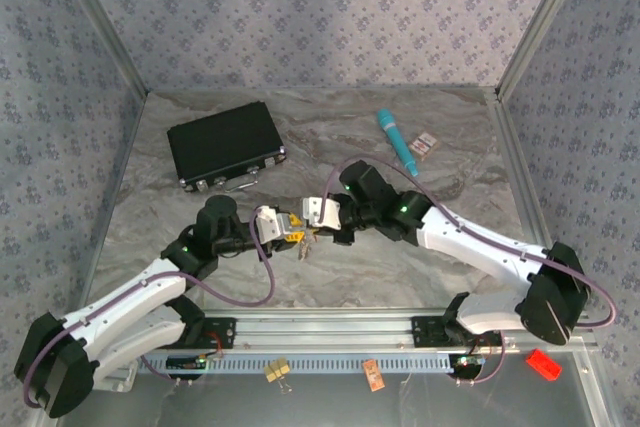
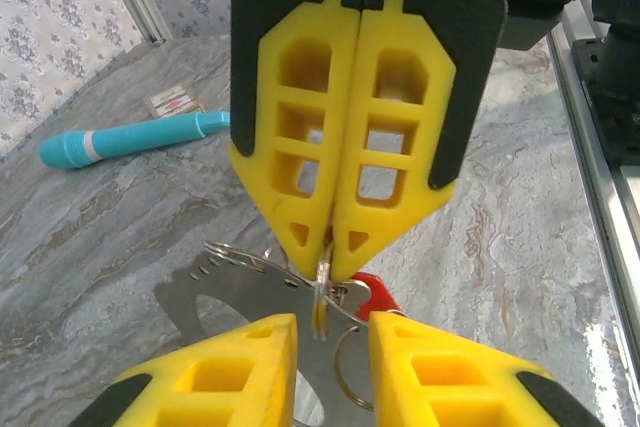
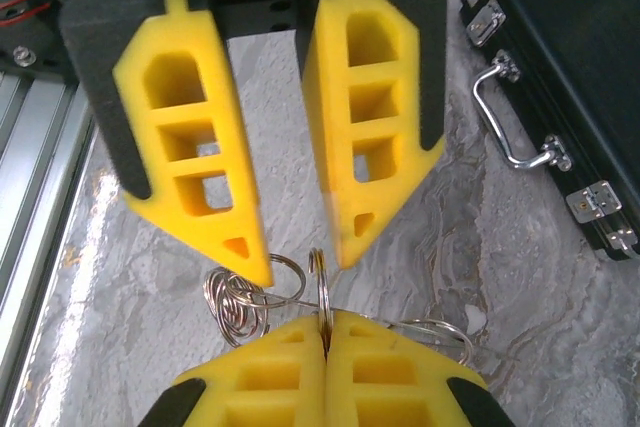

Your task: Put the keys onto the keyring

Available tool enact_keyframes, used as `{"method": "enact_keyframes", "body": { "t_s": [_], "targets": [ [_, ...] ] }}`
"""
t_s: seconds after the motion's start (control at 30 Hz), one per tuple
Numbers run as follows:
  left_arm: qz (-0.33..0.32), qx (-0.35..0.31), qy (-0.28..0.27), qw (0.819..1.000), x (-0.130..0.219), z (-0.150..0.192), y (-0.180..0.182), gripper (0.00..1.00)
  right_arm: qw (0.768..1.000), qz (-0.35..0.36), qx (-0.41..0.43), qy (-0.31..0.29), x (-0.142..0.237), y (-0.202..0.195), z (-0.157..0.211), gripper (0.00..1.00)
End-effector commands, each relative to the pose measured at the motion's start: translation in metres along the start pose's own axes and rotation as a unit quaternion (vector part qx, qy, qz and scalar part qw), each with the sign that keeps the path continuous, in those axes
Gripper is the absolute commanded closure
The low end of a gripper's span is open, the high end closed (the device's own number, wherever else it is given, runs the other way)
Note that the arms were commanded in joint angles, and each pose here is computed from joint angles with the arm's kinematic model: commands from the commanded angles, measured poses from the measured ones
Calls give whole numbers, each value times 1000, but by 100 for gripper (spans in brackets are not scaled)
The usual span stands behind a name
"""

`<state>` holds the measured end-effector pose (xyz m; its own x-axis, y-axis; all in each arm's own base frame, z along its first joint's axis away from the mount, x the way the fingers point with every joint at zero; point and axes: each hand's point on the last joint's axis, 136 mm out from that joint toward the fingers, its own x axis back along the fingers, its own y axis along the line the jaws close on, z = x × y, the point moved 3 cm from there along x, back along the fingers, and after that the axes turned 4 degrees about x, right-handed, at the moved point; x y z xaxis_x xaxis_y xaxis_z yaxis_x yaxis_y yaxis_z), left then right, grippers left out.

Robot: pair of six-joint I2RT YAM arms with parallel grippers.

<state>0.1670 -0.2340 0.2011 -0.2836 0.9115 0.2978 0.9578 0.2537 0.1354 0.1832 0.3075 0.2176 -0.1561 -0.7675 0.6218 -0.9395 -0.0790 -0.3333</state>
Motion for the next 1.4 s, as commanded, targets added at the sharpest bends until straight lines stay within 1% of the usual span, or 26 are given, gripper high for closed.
{"method": "enact_keyframes", "body": {
  "t_s": [0.0, 0.2, 0.23, 0.27, 0.3, 0.33, 0.4, 0.43, 0.47, 0.63, 0.83, 0.97, 1.03, 1.1, 1.13, 1.23, 1.3, 1.37],
  "targets": [
    [12, -12, -9, 1000, 0, -11, -1, 78, 999, -10, 25, 19, 1, 1, -5, 100],
    [17, -8, -14, 1000, -1, -12, -2, 84, 999, -23, 34, 26, -5, 4, -10, 100],
    [20, -8, -15, 1000, -1, -13, -3, 86, 999, -26, 33, 19, -5, 4, -13, 100],
    [21, -8, -16, 1000, -1, -13, -4, 90, 999, -27, 30, 9, -3, 4, -15, 100],
    [24, -8, -17, 1000, -1, -13, -4, 98, 1000, -21, 18, -10, 0, 2, -17, 95],
    [24, -8, -19, 1000, 0, -14, -4, 100, 999, -11, 4, -33, 4, -1, -19, 85],
    [25, -6, -26, 999, 0, -15, -6, 100, 996, 0, -28, -81, 15, -6, -19, 74],
    [25, -4, -31, 999, 0, -15, -6, 100, 994, 3, -46, -100, 19, -8, -18, 72],
    [24, -4, -39, 999, 0, -16, -6, 100, 992, 6, -58, -114, 20, -9, -16, 71],
    [25, 5, -62, 998, 0, -19, -7, 100, 986, -11, -96, -139, 17, -1, -6, 70],
    [24, 10, -68, 997, 0, -18, -7, 100, 983, -29, -114, -142, 6, 4, -1, 69],
    [23, 13, -74, 997, 0, -20, -7, 100, 983, -31, -119, -137, 0, 3, 2, 70],
    [24, 14, -77, 997, 1, -21, -7, 100, 983, -32, -120, -136, -2, 2, 3, 72],
    [24, 17, -78, 997, 1, -20, -7, 100, 983, -35, -121, -136, -4, 1, 2, 77],
    [23, 16, -79, 996, 2, -21, -7, 100, 983, -35, -120, -136, -4, 1, 1, 81],
    [21, 15, -78, 997, 3, -21, -7, 100, 983, -35, -117, -136, -2, 0, 0, 99],
    [18, 13, -67, 998, 3, -18, -7, 100, 985, -34, -112, -129, 0, 0, -2, 100],
    [3, 10, -47, 999, 3, -13, -3, 88, 988, -33, -100, -109, 1, 0, -1, 100]
  ]
}}
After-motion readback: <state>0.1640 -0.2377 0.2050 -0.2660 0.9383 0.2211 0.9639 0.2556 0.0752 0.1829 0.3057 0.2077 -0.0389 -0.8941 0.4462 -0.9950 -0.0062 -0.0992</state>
